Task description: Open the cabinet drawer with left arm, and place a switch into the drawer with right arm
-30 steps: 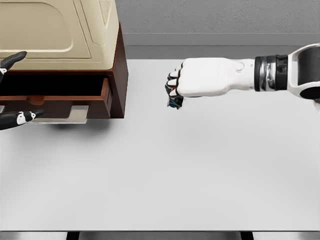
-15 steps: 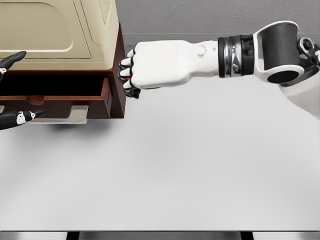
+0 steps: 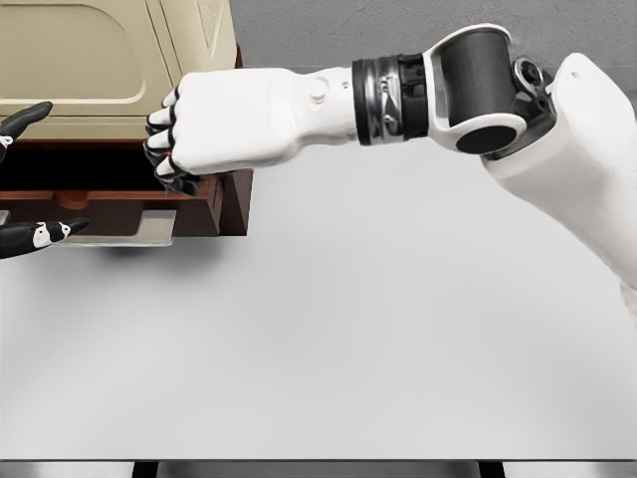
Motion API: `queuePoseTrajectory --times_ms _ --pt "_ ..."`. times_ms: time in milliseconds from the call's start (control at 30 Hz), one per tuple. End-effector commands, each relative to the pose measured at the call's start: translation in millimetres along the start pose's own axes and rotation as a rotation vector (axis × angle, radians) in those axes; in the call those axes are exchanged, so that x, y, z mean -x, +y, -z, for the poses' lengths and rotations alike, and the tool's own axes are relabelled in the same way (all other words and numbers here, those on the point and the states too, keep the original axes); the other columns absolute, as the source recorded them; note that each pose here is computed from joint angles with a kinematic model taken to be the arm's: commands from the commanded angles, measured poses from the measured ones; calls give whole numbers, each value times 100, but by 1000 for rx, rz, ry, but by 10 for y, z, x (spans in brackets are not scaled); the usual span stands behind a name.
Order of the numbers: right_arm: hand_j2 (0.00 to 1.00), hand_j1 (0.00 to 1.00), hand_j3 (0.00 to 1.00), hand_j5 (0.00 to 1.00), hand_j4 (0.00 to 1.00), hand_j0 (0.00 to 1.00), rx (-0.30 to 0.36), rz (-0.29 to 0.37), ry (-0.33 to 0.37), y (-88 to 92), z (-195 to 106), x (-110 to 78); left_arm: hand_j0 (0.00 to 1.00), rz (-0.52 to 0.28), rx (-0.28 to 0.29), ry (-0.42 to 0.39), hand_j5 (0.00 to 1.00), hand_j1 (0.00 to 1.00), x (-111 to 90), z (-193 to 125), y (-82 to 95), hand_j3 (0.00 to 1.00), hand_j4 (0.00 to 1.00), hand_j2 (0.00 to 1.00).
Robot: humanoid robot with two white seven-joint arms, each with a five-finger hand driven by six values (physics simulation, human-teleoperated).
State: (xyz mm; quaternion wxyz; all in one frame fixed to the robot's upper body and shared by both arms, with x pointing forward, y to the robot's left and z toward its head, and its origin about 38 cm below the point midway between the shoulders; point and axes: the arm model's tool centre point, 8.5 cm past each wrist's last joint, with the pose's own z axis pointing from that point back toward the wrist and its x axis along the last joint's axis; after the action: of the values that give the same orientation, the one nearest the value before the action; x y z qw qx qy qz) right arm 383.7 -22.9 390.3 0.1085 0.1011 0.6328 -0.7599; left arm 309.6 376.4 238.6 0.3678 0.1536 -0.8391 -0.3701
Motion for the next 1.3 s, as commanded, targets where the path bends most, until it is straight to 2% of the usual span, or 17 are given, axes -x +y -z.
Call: queuePoseTrajectory --times_ms 0,167,300,500,967,1267 --pt "35 35 35 35 35 35 22 24 -9 -14 129 27 100 -6 -4 -1 100 100 -1 0 6 100 100 100" --pt "35 35 35 35 35 35 3 61 -8 47 336 153 100 -6 -4 -1 100 100 -1 0 6 100 100 100" --pt "35 35 35 35 35 35 -35 96 -6 188 515 234 100 -6 -4 -1 100 100 -1 0 6 100 100 100" --pt "35 35 35 35 35 35 -68 156 30 385 543 398 100 -6 -4 -1 100 100 -1 0 6 100 100 100" --pt "35 35 35 35 35 35 -81 196 45 409 697 528 100 -7 -3 -1 100 100 -1 2 1 100 100 100" --pt "35 35 35 35 35 35 -81 211 45 423 760 545 100 -7 -3 -1 100 100 -1 2 1 100 100 100"
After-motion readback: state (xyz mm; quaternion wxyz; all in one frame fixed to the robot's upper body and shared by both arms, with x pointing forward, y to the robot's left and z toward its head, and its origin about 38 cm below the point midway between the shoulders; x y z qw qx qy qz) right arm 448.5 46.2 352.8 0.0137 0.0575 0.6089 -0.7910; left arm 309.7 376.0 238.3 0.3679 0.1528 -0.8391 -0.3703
